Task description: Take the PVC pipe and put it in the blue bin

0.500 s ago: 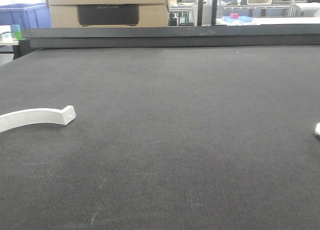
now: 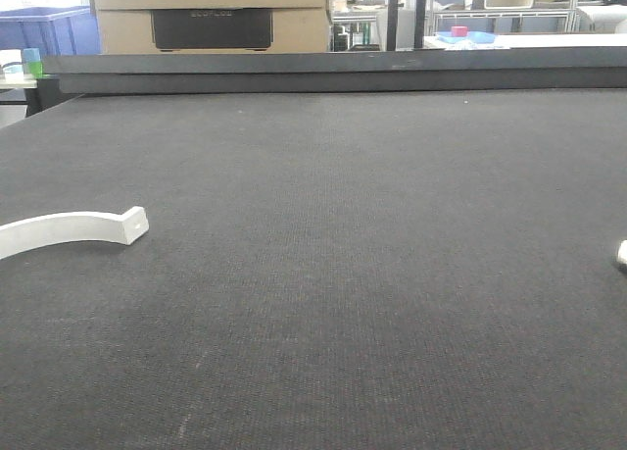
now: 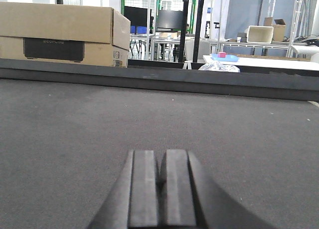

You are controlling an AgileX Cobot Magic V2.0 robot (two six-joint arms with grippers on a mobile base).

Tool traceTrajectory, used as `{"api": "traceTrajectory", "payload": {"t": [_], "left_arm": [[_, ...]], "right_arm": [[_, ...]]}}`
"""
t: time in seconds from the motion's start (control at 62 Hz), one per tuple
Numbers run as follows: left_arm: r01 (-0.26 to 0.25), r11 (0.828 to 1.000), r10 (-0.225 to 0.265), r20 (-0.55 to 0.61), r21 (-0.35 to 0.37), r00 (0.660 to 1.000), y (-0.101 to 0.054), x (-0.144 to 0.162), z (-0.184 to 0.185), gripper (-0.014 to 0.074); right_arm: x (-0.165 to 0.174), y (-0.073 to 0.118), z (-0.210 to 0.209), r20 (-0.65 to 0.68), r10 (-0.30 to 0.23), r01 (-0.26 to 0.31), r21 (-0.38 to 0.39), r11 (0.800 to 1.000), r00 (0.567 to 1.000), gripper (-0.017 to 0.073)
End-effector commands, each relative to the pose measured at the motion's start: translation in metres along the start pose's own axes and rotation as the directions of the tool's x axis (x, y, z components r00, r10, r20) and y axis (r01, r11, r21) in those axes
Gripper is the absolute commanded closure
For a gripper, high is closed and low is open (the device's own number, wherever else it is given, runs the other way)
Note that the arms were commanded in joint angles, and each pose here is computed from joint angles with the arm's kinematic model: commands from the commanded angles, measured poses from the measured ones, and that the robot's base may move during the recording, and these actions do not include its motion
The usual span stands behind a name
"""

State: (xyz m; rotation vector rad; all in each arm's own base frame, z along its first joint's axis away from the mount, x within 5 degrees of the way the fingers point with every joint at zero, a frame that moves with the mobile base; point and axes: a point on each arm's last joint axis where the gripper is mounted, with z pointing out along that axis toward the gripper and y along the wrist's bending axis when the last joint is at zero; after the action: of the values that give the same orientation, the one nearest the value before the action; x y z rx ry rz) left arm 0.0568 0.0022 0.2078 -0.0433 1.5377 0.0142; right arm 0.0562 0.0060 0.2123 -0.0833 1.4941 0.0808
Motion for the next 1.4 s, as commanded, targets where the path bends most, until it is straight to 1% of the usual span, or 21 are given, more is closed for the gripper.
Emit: {"api": "traceTrajectory", "payload": {"t": [0.0,0.419,0.484,0.565,0.677,0.774,0.823,0.887,0.952,0.984,1.048,1.097,1.194,1.226,1.29,1.339,1.387], "left_arm": [[0.003,1.0,-0.003,0.019,-0.002,1.0,0.0,-0.002,0.0,0.0704],[0.003,1.0,-0.003,0.027,-0.001,1.0,0.0,-0.003,0.0,0.0704],[0.003,1.0,-0.003,0.049,0.0,0.999,0.0,-0.005,-0.001,0.0704],[0.005,1.0,-0.005,0.106,0.005,0.994,-0.001,-0.01,-0.001,0.0704],[0.004,1.0,-0.006,0.178,0.011,0.984,-0.001,-0.017,-0.002,0.0704],[0.002,1.0,-0.007,0.252,0.017,0.968,-0.002,-0.023,-0.003,0.0704],[0.002,1.0,-0.007,0.29,0.02,0.957,-0.002,-0.027,-0.004,0.0704],[-0.001,1.0,-0.009,0.363,0.026,0.932,-0.002,-0.034,-0.007,0.0704],[0.006,1.0,-0.018,0.408,0.03,0.913,-0.002,-0.038,-0.008,0.0704],[0.005,1.0,-0.017,0.414,0.03,0.91,-0.002,-0.039,-0.009,0.0704],[0.004,1.0,-0.018,0.448,0.031,0.894,-0.003,-0.051,-0.012,0.0704],[0.003,0.999,-0.018,0.478,0.032,0.878,-0.003,-0.063,-0.015,0.0704],[-0.005,0.999,-0.013,0.537,0.032,0.844,-0.004,-0.085,-0.022,0.0704],[-0.006,0.999,-0.013,0.554,0.032,0.833,-0.004,-0.092,-0.025,0.0704],[-0.006,0.999,-0.013,0.571,0.032,0.821,-0.004,-0.108,-0.027,0.0704],[-0.006,1.0,-0.012,0.569,0.031,0.822,-0.004,-0.119,-0.027,0.0704],[-0.005,1.0,-0.012,0.549,0.028,0.836,-0.004,-0.13,-0.025,0.0704]], "right_arm": [[-0.002,0.0,0.0,0.02,-0.001,0.001,0.002,1.0,1.0,0.0728],[-0.002,0.0,0.0,0.02,-0.001,0.001,0.002,1.0,1.0,0.0728],[-0.002,0.0,0.0,0.02,-0.001,0.001,0.002,1.0,1.0,0.0728],[-0.002,0.0,0.0,0.025,-0.001,0.001,0.002,1.0,1.0,0.0728],[-0.008,0.0,-0.001,0.085,-0.001,0.001,0.004,1.0,0.996,0.0728],[-0.012,0.0,-0.001,0.13,-0.001,0.0,0.006,1.0,0.991,0.0728],[-0.018,-0.001,-0.002,0.197,-0.002,0.0,0.008,1.0,0.98,0.0728],[-0.027,-0.001,-0.005,0.301,-0.003,-0.001,0.012,1.0,0.954,0.0728],[-0.037,-0.002,-0.008,0.411,0.0,-0.007,0.016,1.0,0.912,0.0728],[-0.041,-0.002,-0.01,0.455,0.002,-0.011,0.018,1.0,0.891,0.0728],[-0.048,-0.003,-0.014,0.531,0.016,-0.031,0.02,0.999,0.847,0.0728],[-0.051,-0.005,-0.016,0.565,0.038,-0.06,0.021,0.998,0.824,0.0728],[-0.058,-0.007,-0.019,0.594,0.07,-0.101,0.019,0.995,0.801,0.0728],[-0.063,-0.007,-0.02,0.606,0.073,-0.105,0.017,0.994,0.792,0.0728],[-0.076,-0.007,-0.023,0.635,0.075,-0.107,0.013,0.994,0.769,0.0728],[-0.086,-0.007,-0.026,0.648,0.076,-0.107,0.009,0.994,0.758,0.0728],[-0.096,-0.007,-0.03,0.663,0.077,-0.107,0.005,0.994,0.745,0.0728]]}}
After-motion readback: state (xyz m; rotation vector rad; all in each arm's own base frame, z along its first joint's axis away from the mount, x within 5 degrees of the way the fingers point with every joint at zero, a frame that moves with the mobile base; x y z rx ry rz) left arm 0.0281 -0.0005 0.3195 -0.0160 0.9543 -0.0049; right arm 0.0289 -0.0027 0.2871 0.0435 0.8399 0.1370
